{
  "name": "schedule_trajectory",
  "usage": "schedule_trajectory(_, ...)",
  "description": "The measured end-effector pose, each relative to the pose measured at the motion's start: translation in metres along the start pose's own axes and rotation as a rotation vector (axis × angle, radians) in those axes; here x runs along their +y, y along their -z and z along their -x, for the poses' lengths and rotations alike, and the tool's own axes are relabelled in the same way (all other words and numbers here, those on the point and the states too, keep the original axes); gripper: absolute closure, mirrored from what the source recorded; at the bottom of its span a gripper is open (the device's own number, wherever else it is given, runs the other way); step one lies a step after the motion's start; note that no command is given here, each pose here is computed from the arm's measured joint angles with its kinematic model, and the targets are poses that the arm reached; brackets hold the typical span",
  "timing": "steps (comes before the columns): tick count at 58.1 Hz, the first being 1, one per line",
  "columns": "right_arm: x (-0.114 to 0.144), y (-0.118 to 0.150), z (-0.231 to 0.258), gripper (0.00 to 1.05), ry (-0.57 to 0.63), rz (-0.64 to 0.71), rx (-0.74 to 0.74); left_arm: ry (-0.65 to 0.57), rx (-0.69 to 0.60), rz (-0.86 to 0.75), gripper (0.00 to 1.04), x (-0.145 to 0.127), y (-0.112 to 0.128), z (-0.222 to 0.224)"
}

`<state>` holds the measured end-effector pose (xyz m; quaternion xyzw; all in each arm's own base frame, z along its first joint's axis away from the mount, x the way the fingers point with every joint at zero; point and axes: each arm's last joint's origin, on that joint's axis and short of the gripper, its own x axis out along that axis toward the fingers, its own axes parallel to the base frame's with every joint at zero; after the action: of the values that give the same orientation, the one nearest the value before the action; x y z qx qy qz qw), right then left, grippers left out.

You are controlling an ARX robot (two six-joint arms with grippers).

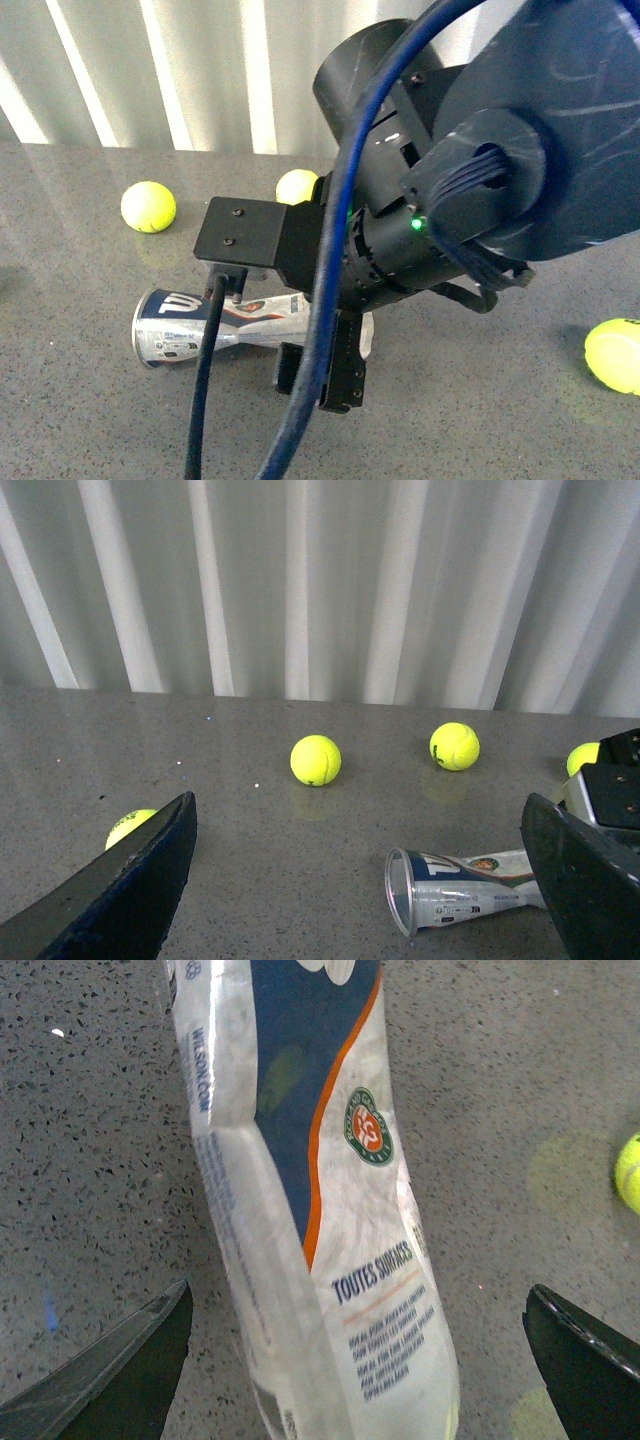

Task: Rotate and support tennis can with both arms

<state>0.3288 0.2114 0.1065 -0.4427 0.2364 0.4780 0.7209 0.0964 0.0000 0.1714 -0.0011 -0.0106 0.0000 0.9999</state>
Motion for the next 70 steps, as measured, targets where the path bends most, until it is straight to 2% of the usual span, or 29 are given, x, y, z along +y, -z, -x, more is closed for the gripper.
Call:
schedule_trajectory(14,0.002,0.025,0.045,0.07,0.090,-0.063,-0.039,0.000,0.000,0.000,0.07,0.000,0.000,0.000)
schedule_trajectory(22,0.005,0.054,0.076,0.07,0.221,-0.151,-0.047,0.000,0.000,0.000,0.07,0.000,0.000,0.000)
schedule_trajectory(30,-0.001,0.099,0.113,0.07,0.527,-0.299,0.054,0.000,0.000,0.000,0.07,0.000,0.000,0.000)
schedule_trajectory(33,-0.001,0.122,0.129,0.07,0.646,-0.379,0.112,0.000,0.000,0.000,0.07,0.000,0.000,0.000)
schedule_trajectory(37,0.005,0.162,0.157,0.07,0.862,-0.522,0.242,0.000,0.000,0.000,0.07,0.000,0.000,0.000)
schedule_trajectory(41,0.012,0.188,0.184,0.07,1.017,-0.649,0.295,0.000,0.000,0.000,0.07,0.000,0.000,0.000)
schedule_trajectory(46,0.024,0.200,0.214,0.07,1.188,-0.764,0.271,0.000,0.000,0.000,0.07,0.000,0.000,0.000)
schedule_trajectory(53,0.041,0.192,0.235,0.07,1.308,-0.827,0.172,0.000,0.000,0.000,0.07,0.000,0.000,0.000)
schedule_trajectory(55,0.048,0.186,0.244,0.08,1.356,-0.849,0.096,0.000,0.000,0.000,0.07,0.000,0.000,0.000)
schedule_trajectory(57,0.053,0.183,0.250,0.14,1.319,-0.851,-0.077,0.000,0.000,0.000,0.07,0.000,0.000,0.000)
schedule_trajectory(59,0.058,0.179,0.253,0.19,1.273,-0.857,-0.181,0.000,0.000,0.000,0.07,0.000,0.000,0.000)
schedule_trajectory(60,0.061,0.175,0.254,0.23,1.217,-0.872,-0.265,-0.001,0.000,0.000,0.07,0.000,0.000,0.000)
schedule_trajectory(63,0.070,0.167,0.254,0.32,1.111,-0.896,-0.388,0.000,0.000,0.000,0.07,0.000,0.000,0.000)
schedule_trajectory(70,0.087,0.155,0.251,0.57,1.068,-0.945,-0.481,0.000,0.000,0.000,0.07,0.000,0.000,0.000)
